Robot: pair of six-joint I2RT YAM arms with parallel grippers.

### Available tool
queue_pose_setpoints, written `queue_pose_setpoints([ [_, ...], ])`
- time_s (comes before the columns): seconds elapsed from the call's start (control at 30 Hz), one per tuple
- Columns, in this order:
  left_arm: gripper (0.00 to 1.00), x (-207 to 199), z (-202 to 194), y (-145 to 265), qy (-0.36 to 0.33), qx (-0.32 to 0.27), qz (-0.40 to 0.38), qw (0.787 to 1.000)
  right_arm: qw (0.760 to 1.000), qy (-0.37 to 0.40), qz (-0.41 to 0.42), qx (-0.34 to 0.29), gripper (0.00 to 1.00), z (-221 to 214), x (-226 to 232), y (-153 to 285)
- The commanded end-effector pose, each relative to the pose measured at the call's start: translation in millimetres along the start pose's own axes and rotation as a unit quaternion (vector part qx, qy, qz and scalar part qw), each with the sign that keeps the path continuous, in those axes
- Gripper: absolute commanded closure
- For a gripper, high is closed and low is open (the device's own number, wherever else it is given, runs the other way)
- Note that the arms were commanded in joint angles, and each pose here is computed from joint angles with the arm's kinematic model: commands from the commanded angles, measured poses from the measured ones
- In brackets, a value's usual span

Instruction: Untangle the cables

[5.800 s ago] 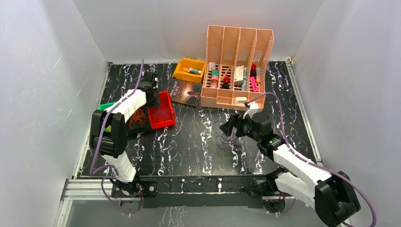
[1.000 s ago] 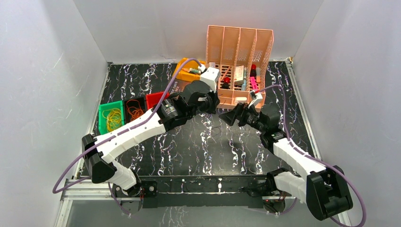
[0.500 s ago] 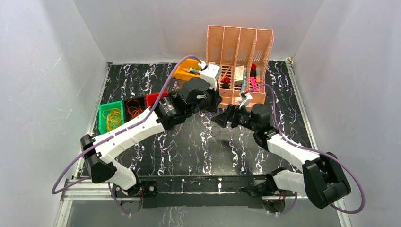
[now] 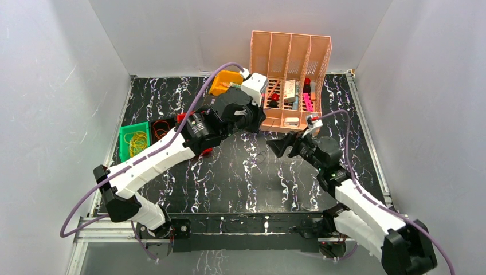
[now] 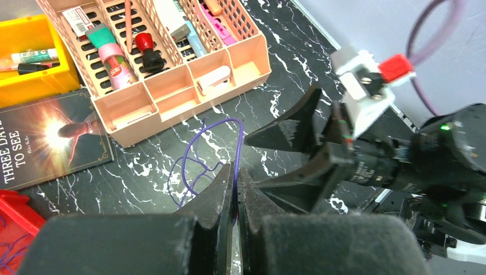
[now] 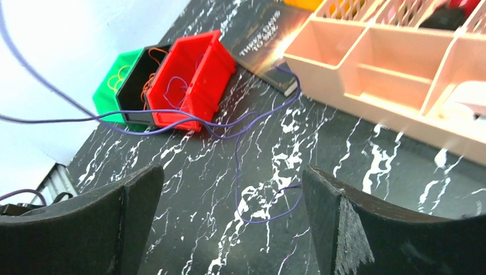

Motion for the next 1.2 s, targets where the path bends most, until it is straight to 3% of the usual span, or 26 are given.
queue_pose_setpoints([
  [0.0, 1.00, 1.6, 16.8, 25.1, -0.021, -0.015, -0.011, 1.000, 0.992, 0.101, 0.012, -0.077, 0.02, 13.8, 2.5, 16.4],
  [0.23, 1.00, 1.1, 21.2, 28.8, -0.030, -0.015, -0.014, 0.999, 0.962, 0.190, 0.048, -0.189, 0.02, 32.2, 12.7, 33.7],
  [0.4, 1.00, 1.4, 20.2, 28.6, -0.030, -0.012, -0.013, 0.999, 0.949, 0.234, 0.129, -0.165, 0.02, 42.2, 30.9, 23.9],
  [0.53, 1.00, 2.5, 18.7, 27.4, -0.031, -0.009, -0.008, 0.999, 0.952, 0.218, 0.159, -0.143, 0.06, 55.5, 42.0, 9.4],
  [0.67, 1.00, 14.1, 22.4, 30.8, -0.039, -0.005, 0.054, 0.998, 0.973, 0.154, 0.103, -0.137, 0.06, 62.9, 37.1, 3.5],
  [0.77, 1.00, 25.8, 26.8, 37.5, -0.050, -0.014, 0.097, 0.994, 0.992, 0.057, -0.035, -0.107, 0.04, 62.6, 16.1, 1.4],
  [0.87, 1.00, 40.7, 34.1, 43.6, -0.053, -0.016, 0.125, 0.991, 0.988, -0.007, -0.135, -0.073, 0.02, 51.3, -1.8, 3.4],
  [1.17, 1.00, 88.3, 67.6, 63.6, -0.048, -0.044, 0.181, 0.981, 0.988, -0.031, -0.145, -0.051, 0.02, 25.5, -9.9, 13.2],
])
Point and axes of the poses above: each gripper's point midway between its finger pads, its own y axis back along the fingers, its own x axis along the line the jaws close on, z = x × y, the point moved 8 cm from there along y, back along the fingers, and after that the axes turned 4 degrees about y, right-handed, at the moved point
